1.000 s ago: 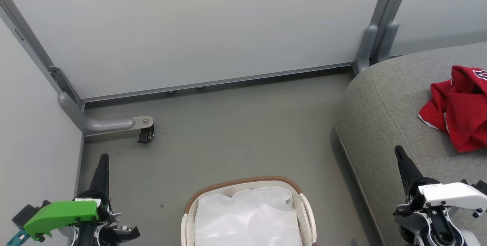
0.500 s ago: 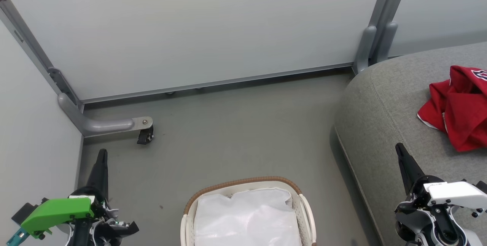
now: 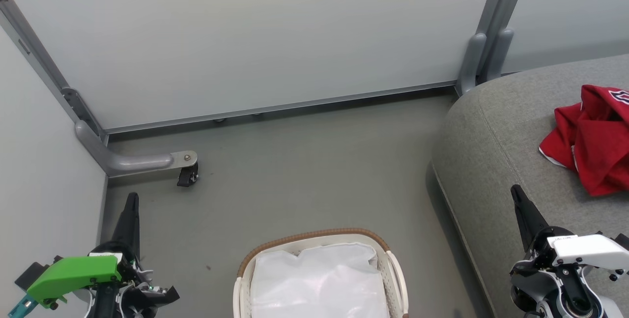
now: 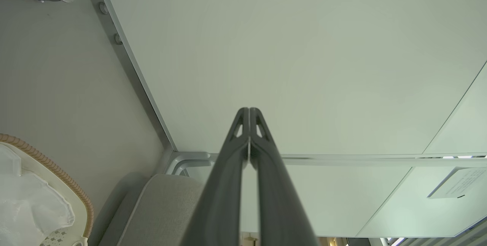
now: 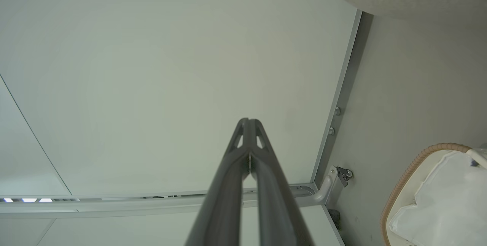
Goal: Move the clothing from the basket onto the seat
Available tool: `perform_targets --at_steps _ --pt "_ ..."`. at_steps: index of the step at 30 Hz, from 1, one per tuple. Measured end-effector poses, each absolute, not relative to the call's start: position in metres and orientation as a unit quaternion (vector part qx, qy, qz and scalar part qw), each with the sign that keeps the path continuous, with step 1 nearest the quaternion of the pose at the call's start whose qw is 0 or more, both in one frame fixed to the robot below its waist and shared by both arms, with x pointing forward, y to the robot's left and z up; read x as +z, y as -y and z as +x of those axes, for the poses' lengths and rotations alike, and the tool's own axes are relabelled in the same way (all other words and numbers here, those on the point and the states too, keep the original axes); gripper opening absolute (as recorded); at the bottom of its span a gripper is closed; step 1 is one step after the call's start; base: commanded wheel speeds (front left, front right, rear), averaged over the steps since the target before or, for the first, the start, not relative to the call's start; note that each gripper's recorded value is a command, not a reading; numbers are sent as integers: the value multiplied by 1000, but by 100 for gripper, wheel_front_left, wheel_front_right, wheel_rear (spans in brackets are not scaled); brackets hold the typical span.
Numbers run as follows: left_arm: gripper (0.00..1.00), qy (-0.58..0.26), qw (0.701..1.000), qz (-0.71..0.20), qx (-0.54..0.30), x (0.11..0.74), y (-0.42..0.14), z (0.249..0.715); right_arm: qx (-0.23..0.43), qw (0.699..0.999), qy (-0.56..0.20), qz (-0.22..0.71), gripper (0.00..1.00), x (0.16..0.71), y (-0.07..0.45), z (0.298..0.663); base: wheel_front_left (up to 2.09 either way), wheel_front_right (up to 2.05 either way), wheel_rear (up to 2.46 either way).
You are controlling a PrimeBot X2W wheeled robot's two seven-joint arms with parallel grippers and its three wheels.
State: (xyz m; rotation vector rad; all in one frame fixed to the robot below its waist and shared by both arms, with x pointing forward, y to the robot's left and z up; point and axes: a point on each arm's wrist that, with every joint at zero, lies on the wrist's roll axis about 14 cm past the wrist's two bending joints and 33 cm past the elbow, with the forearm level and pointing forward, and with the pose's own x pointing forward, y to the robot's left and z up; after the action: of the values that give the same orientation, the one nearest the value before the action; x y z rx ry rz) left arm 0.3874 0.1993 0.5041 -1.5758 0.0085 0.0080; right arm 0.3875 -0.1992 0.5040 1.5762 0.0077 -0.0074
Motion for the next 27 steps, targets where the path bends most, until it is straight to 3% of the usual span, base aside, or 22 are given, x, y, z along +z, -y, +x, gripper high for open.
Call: perform_targets --at_steps 27 --pt "0 -4 705 -709 4 504 -199 387 -3 705 -3 709 0 504 199 388 0 0 0"
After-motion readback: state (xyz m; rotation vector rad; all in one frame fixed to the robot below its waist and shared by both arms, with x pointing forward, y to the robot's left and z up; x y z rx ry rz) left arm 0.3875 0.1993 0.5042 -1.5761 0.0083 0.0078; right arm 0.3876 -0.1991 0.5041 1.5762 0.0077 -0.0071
